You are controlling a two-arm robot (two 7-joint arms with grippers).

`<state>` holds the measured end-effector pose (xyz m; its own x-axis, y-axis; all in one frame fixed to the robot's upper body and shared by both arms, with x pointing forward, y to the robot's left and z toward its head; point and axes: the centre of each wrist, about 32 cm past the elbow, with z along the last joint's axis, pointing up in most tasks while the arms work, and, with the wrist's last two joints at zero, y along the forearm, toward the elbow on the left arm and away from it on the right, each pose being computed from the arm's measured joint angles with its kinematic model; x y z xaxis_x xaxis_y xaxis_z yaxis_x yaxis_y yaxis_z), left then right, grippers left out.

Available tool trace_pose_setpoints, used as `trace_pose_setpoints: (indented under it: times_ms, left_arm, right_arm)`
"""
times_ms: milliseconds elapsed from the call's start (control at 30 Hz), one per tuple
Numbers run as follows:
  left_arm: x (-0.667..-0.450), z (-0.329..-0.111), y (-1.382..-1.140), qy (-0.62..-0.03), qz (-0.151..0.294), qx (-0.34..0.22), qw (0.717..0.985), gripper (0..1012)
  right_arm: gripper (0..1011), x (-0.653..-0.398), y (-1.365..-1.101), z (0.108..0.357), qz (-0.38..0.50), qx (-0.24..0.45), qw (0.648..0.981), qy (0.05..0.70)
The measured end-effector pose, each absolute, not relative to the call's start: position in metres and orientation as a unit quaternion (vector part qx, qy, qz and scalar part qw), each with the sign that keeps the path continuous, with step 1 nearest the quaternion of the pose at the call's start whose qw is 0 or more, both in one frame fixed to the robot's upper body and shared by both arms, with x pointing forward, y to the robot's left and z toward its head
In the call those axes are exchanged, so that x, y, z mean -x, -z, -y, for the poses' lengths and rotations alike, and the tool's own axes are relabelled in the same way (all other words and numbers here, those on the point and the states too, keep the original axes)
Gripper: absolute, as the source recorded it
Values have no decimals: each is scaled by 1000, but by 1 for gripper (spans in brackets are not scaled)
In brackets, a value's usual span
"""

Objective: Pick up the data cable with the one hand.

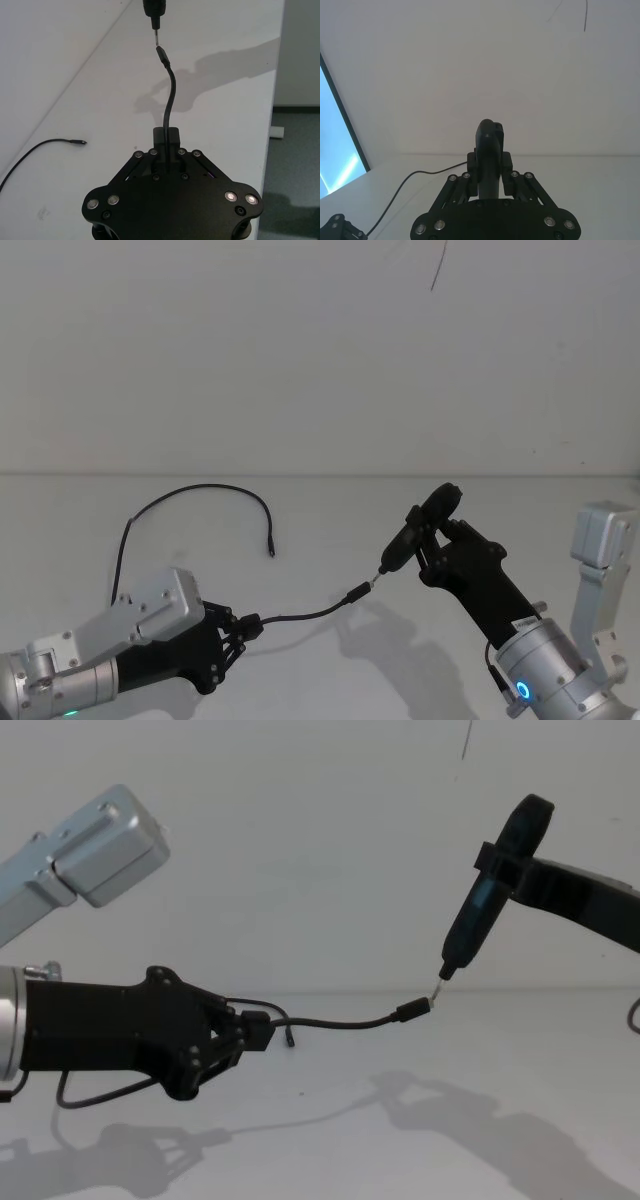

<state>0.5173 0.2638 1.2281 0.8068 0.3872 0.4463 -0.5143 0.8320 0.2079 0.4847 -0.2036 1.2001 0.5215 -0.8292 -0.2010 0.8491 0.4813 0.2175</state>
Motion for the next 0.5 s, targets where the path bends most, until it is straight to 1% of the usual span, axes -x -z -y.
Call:
trace_pose_setpoints:
  times_ms: [500]
  left_arm:
    - [-517, -264, -1228, -241, 197, -162, 937, 40]
  right_arm:
    - [263, -484, -1200, 203, -35, -146, 860, 487]
